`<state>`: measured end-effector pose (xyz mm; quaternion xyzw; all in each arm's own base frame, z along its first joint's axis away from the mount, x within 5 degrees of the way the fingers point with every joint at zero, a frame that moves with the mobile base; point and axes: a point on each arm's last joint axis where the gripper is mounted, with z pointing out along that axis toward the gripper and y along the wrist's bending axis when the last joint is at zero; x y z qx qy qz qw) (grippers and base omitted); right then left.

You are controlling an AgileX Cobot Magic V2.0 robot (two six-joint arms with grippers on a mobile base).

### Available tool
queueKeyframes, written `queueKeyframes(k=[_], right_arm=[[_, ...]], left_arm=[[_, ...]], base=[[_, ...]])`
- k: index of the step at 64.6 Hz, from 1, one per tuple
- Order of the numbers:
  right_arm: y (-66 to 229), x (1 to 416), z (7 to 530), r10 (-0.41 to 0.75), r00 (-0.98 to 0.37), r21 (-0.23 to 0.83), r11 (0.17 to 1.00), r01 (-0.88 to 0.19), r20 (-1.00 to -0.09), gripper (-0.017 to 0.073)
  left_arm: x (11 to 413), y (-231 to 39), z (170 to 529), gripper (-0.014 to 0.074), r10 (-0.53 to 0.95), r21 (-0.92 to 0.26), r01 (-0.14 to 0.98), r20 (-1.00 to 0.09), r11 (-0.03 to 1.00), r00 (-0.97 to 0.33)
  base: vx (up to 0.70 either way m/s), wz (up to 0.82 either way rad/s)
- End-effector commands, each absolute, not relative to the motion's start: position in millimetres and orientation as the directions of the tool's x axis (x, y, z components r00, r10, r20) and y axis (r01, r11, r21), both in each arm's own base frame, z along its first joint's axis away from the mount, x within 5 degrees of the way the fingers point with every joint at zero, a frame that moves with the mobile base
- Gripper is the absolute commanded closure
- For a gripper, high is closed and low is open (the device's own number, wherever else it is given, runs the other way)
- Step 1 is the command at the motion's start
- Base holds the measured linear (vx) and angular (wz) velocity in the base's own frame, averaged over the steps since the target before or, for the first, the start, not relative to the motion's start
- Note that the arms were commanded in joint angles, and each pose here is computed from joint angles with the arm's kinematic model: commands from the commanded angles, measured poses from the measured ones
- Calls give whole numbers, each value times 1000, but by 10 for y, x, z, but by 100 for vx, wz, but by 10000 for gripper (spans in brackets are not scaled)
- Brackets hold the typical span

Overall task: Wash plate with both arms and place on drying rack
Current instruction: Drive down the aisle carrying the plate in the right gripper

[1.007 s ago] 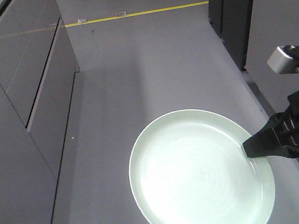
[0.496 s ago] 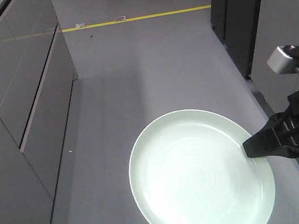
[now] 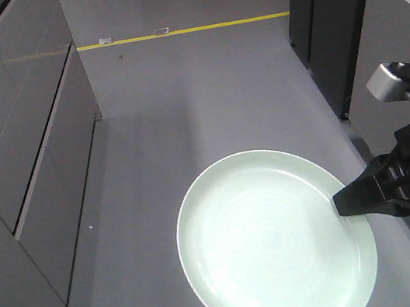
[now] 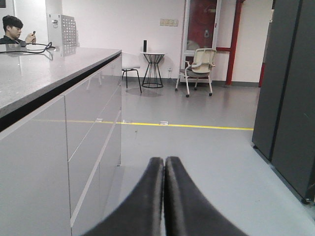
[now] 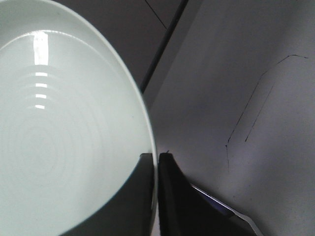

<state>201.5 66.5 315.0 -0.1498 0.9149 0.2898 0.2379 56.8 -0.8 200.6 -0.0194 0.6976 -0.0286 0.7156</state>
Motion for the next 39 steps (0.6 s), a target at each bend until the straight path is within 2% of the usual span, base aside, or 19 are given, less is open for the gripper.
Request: queueKeyframes(k=[1, 39], right_arm=[[685, 2012, 3290, -95, -811, 472, 771, -427, -578, 561], [685, 2011, 3290, -96, -811, 472, 771, -427, -577, 561]], left_arm=[[535, -7, 2172, 600, -80, -77, 26, -987, 997, 141], [535, -7, 2172, 600, -80, -77, 26, -987, 997, 141]], base=[[22, 1], [22, 4]])
